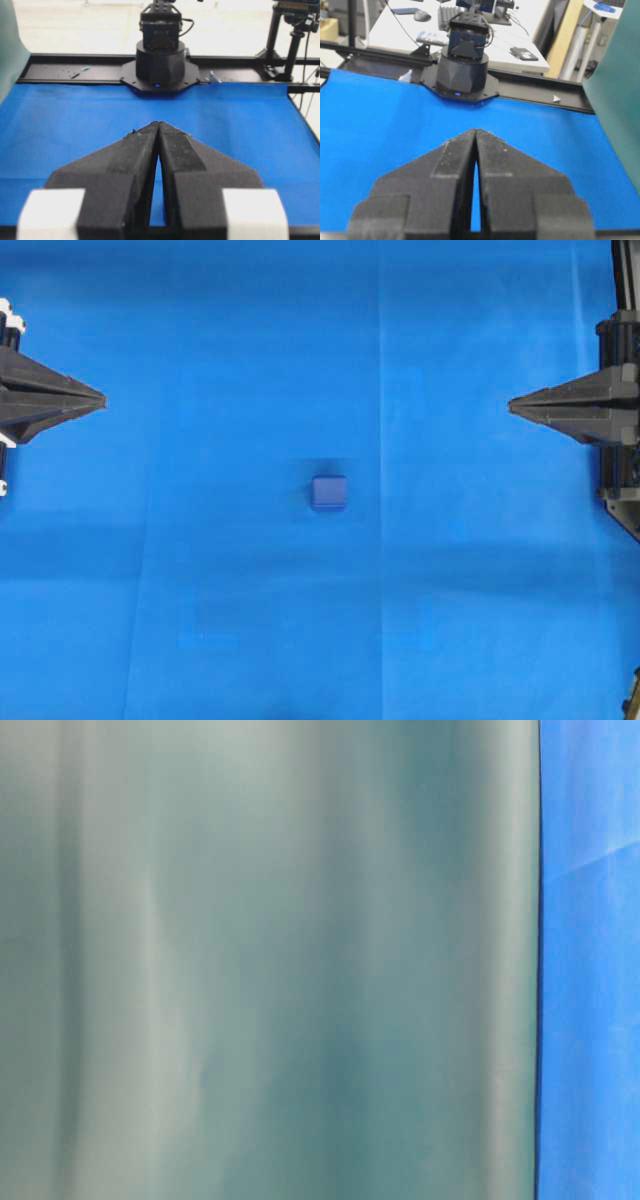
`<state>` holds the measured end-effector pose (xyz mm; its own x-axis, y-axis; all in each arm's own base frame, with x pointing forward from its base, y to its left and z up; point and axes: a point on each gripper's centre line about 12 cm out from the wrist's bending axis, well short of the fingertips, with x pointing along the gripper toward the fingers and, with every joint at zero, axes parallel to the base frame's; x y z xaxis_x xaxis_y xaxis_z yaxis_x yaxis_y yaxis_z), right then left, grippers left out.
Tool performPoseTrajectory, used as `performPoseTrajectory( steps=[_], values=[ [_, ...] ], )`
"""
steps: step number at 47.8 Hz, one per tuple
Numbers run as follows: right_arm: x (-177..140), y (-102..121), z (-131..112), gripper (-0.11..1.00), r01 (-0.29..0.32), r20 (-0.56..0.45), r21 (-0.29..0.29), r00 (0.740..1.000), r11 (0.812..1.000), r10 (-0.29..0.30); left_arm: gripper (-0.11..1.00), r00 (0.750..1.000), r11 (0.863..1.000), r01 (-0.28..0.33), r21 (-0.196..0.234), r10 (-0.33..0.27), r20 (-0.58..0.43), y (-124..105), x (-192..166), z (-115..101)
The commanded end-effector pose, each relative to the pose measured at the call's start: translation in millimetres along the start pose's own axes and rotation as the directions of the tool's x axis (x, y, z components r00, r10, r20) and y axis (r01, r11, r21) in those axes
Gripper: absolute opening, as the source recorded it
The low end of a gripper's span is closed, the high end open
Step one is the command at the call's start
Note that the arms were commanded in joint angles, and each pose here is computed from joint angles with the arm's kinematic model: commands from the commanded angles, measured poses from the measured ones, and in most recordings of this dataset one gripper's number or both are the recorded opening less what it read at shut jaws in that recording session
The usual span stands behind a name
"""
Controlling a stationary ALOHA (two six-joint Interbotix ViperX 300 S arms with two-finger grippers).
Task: Handover the blue block to the right arm after grasping it with the left arm, then place it in the designated position.
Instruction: 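Open both grippers wide at their start positions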
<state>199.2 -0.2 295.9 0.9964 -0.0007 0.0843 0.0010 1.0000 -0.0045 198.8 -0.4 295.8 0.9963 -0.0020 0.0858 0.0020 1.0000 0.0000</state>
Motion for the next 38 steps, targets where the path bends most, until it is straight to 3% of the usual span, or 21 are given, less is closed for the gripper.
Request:
performPoseTrajectory(
  steps=[1, 14, 31, 35, 38],
  values=[
    [3.8, 0.9, 5.7, 0.0, -0.004, 0.011, 0.006, 1.0, 1.0, 0.004, 0.0, 1.0, 1.0, 0.011, -0.021, -0.011, 0.006, -2.2, 1.4, 4.6],
    [9.4, 0.9, 3.6, -0.03, -0.004, -0.06, 0.003, 0.998, 1.0, 0.004, 0.0, 1.0, 1.0, 0.017, -0.025, -0.017, -0.015, -3.4, 2.1, 1.6],
    [9.2, 0.9, 2.0, -0.02, -0.004, -0.069, 0.005, 0.998, 1.0, 0.005, 0.0, 1.0, 1.0, 0.018, -0.011, -0.019, -0.002, -3.6, 2.1, 3.2],
    [9.4, 0.6, 1.0, 0.05, -0.002, -0.077, 0.006, 0.997, 1.0, 0.003, 0.02, 1.0, 1.0, 0.018, -0.012, -0.018, -0.003, -3.5, 2.3, 2.9],
    [9.4, 0.2, 0.8, 0.17, 0.0, -0.078, 0.014, 0.997, 1.0, 0.001, 0.15, 1.0, 1.0, 0.018, -0.014, -0.018, -0.005, -3.5, 2.6, 2.5]
  ],
)
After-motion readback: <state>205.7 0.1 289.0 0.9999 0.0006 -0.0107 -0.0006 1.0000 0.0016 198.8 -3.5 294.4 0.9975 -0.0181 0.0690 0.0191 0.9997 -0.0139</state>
